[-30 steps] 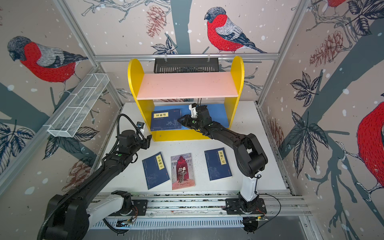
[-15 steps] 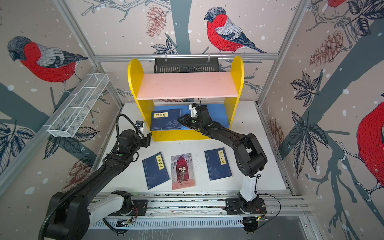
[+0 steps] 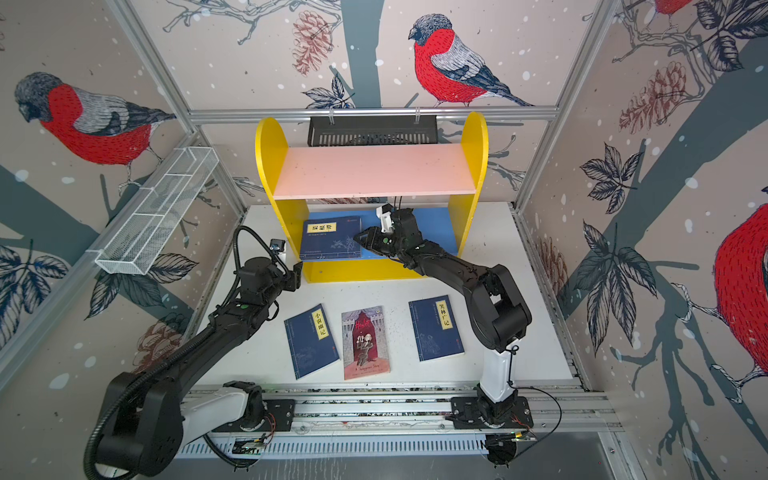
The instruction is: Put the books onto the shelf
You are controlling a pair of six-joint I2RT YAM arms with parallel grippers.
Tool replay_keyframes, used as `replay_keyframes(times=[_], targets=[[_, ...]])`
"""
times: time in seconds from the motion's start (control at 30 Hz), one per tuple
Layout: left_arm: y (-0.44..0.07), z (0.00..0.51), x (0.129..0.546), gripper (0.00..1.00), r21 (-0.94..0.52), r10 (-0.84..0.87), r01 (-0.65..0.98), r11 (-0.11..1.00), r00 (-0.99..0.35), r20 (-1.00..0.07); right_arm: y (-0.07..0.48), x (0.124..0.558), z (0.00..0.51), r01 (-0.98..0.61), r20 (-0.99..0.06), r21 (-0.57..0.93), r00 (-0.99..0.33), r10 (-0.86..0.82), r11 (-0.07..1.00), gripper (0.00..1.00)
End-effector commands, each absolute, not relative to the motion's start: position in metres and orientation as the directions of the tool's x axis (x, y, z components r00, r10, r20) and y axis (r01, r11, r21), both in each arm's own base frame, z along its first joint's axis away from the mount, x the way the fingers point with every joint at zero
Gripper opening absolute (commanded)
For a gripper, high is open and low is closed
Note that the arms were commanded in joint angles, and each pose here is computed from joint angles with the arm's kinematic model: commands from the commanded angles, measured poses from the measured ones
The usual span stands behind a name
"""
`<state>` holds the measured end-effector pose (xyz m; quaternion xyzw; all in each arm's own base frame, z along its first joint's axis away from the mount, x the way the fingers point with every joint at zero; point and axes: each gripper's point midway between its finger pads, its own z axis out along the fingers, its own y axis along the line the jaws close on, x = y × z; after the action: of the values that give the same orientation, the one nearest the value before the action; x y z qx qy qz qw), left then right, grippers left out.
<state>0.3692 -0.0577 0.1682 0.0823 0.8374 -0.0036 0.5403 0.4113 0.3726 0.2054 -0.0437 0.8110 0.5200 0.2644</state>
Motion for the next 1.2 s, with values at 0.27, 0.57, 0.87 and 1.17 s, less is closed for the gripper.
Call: replay_keyframes(times=[0.27, 0.57, 0.87, 1.17], targets=[[-0.056, 0.174, 0.371, 0.68, 0.082, 0.125, 0.129, 0.988, -0.371, -0.92, 0.379, 0.414, 0.214, -0.377, -0.491, 0.823, -0.848, 0.199, 0.424, 0.38], [-0.055, 0.168, 0.367, 0.67, 0.074, 0.121, 0.127, 0.989, -0.411, -0.904, 0.378, 0.412, 0.213, -0.377, -0.493, 0.818, -0.848, 0.193, 0.435, 0.39], [-0.055, 0.157, 0.354, 0.66, 0.039, 0.101, 0.126, 0.991, -0.535, -0.839, 0.373, 0.411, 0.214, -0.379, -0.506, 0.802, -0.842, 0.188, 0.461, 0.39], [-0.056, 0.161, 0.35, 0.65, 0.015, 0.085, 0.129, 0.992, -0.565, -0.821, 0.371, 0.409, 0.214, -0.38, -0.51, 0.794, -0.841, 0.182, 0.474, 0.41]])
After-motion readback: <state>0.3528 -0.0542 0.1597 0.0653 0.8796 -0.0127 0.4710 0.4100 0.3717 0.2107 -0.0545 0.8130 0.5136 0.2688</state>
